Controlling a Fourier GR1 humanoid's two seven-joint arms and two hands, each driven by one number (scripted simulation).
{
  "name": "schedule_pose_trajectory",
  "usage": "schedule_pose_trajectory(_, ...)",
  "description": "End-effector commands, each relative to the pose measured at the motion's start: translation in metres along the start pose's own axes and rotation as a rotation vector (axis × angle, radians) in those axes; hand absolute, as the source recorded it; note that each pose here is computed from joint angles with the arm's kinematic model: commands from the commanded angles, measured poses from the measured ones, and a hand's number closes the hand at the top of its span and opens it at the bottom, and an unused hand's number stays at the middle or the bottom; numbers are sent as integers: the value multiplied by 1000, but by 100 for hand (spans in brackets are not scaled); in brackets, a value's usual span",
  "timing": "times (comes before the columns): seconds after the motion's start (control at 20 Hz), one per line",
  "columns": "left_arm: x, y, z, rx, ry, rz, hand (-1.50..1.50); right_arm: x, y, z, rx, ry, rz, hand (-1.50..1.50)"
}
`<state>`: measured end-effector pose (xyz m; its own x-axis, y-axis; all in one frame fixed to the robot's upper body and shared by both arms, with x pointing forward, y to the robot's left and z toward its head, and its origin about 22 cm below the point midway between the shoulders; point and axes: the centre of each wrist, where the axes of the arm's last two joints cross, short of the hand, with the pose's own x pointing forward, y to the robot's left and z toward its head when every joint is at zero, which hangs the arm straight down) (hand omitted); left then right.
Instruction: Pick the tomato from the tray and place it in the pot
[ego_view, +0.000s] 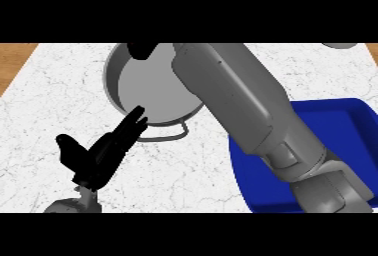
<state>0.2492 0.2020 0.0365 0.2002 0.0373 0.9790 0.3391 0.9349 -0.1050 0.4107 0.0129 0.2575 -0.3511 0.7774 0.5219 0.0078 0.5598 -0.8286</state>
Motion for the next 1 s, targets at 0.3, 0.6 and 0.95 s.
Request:
schedule_pose_trajectory(0.3, -5, -8, -10, -48, 18, -29, 0, -29, 29, -10, 2, 33, -77, 150)
schedule_pose_trajectory(0.6, 10, -25, -27, -96, 5, -29, 0, -53, 36, -11, 22, 152, -230, -150)
schedule_pose_trajectory(0.95, 13, -16, -25, -126, 11, -48, 0, -76, 43, -6, -26, 131, -483, -150)
